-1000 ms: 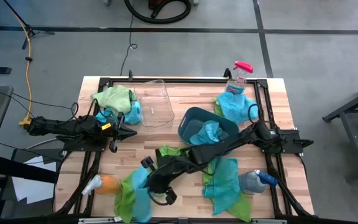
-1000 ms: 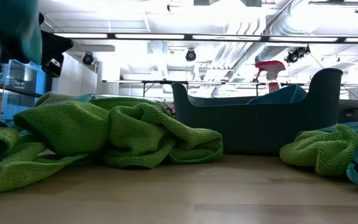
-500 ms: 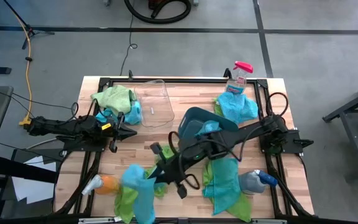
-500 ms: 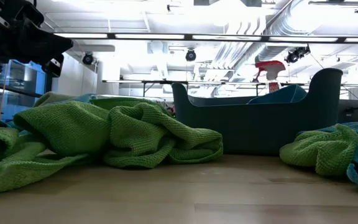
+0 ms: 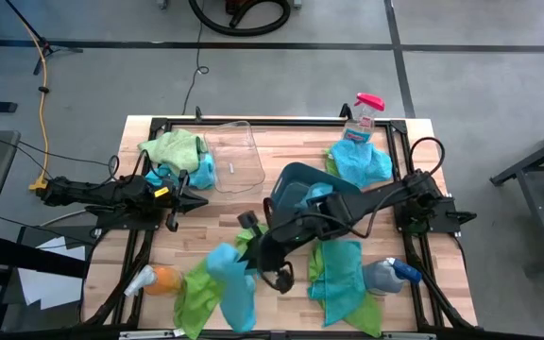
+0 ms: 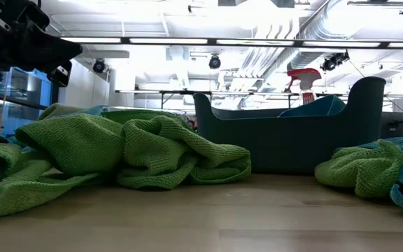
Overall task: Sort microfiber towel by color & place in baskets
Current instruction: Put the blue towel into the blue bin
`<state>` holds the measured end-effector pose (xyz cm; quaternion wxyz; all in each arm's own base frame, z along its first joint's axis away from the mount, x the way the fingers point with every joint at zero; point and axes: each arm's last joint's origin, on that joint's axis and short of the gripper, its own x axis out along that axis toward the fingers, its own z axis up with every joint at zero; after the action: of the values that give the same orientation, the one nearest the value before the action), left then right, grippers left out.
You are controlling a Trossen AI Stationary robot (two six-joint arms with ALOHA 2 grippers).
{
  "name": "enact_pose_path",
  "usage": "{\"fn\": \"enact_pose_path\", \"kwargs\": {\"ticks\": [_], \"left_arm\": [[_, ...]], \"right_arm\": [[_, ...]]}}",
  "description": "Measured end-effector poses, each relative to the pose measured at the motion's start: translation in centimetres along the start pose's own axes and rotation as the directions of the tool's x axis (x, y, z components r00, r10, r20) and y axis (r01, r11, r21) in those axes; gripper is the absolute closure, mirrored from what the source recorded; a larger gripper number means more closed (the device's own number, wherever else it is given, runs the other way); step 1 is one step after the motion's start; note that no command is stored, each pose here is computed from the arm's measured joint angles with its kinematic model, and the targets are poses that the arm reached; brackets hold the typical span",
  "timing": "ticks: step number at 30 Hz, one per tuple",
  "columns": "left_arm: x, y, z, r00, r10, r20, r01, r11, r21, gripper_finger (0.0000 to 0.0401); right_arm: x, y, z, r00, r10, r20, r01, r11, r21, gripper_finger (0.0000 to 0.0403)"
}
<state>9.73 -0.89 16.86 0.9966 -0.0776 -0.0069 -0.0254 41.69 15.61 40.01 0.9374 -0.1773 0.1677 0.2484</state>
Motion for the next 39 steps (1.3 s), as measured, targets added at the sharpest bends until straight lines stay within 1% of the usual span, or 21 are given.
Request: {"fn": "enact_pose_path", "kwargs": {"ticks": [2,4,7,10,13,16,18,20,22,25,26,27,28,29,32,34,35,37,39], "left_arm": [[0.0,0.0,0.0,1.0,0.0,0.0,0.0,1.0,0.0,0.0401],[0.0,0.0,0.0,1.0,0.0,0.0,0.0,1.0,0.0,0.0401],[0.0,0.0,0.0,1.0,0.0,0.0,0.0,1.0,0.0,0.0401],[0.0,0.0,0.0,1.0,0.0,0.0,0.0,1.0,0.0,0.0401],[0.0,0.0,0.0,1.0,0.0,0.0,0.0,1.0,0.0,0.0401],[0.0,0.0,0.0,1.0,0.0,0.0,0.0,1.0,0.0,0.0401],[0.0,0.0,0.0,1.0,0.0,0.0,0.0,1.0,0.0,0.0401],[0.0,0.0,0.0,1.0,0.0,0.0,0.0,1.0,0.0,0.0401],[0.0,0.0,0.0,1.0,0.0,0.0,0.0,1.0,0.0,0.0401],[0.0,0.0,0.0,1.0,0.0,0.0,0.0,1.0,0.0,0.0401],[0.0,0.0,0.0,1.0,0.0,0.0,0.0,1.0,0.0,0.0401],[0.0,0.0,0.0,1.0,0.0,0.0,0.0,1.0,0.0,0.0401],[0.0,0.0,0.0,1.0,0.0,0.0,0.0,1.0,0.0,0.0401],[0.0,0.0,0.0,1.0,0.0,0.0,0.0,1.0,0.0,0.0401],[0.0,0.0,0.0,1.0,0.0,0.0,0.0,1.0,0.0,0.0401],[0.0,0.0,0.0,1.0,0.0,0.0,0.0,1.0,0.0,0.0401],[0.0,0.0,0.0,1.0,0.0,0.0,0.0,1.0,0.0,0.0401],[0.0,0.0,0.0,1.0,0.0,0.0,0.0,1.0,0.0,0.0401],[0.0,0.0,0.0,1.0,0.0,0.001,0.0,1.0,0.0,0.0401]], "right_arm": [[-0.6,-0.3,-0.5,0.997,-0.019,-0.071,0.02,1.0,0.013,0.0403],[-2.0,-0.6,-0.6,0.991,-0.044,-0.13,0.047,0.999,0.02,0.0403],[-4.4,-1.2,-0.4,0.978,-0.091,-0.186,0.1,0.994,0.039,0.0403],[-7.4,-1.5,0.1,0.96,-0.16,-0.229,0.172,0.985,0.03,0.0403],[-11.0,-1.5,0.7,0.93,-0.259,-0.26,0.272,0.962,0.016,0.0403],[-14.0,-1.4,0.8,0.88,-0.354,-0.318,0.38,0.925,0.024,0.0403],[-15.7,-1.3,0.6,0.838,-0.407,-0.363,0.451,0.892,0.041,0.0403],[-17.2,-1.2,0.2,0.782,-0.458,-0.422,0.526,0.849,0.054,0.0403],[-18.3,-1.1,-0.5,0.707,-0.503,-0.497,0.607,0.792,0.062,0.0403],[-19.4,-0.8,-1.8,0.569,-0.556,-0.605,0.729,0.682,0.059,0.0403],[-19.7,-0.7,-2.1,0.536,-0.559,-0.633,0.755,0.652,0.064,0.0403],[-19.9,-0.6,-2.4,0.513,-0.552,-0.657,0.773,0.629,0.075,0.0403],[-20.0,-0.5,-2.6,0.5,-0.544,-0.674,0.786,0.612,0.089,0.0403],[-19.8,-0.5,-2.7,0.498,-0.541,-0.678,0.794,0.599,0.106,0.0403],[-19.1,-0.4,-2.6,0.525,-0.531,-0.665,0.79,0.594,0.149,0.0403],[-18.6,-0.3,-2.6,0.535,-0.535,-0.654,0.8,0.571,0.187,0.0403],[-18.4,-0.3,-2.8,0.533,-0.532,-0.658,0.808,0.552,0.207,0.0403],[-17.5,-0.2,-3.5,0.525,-0.525,-0.671,0.828,0.496,0.259,0.0403],[-16.5,0.1,-4.6,0.495,-0.508,-0.705,0.853,0.437,0.284,0.0403]]}}
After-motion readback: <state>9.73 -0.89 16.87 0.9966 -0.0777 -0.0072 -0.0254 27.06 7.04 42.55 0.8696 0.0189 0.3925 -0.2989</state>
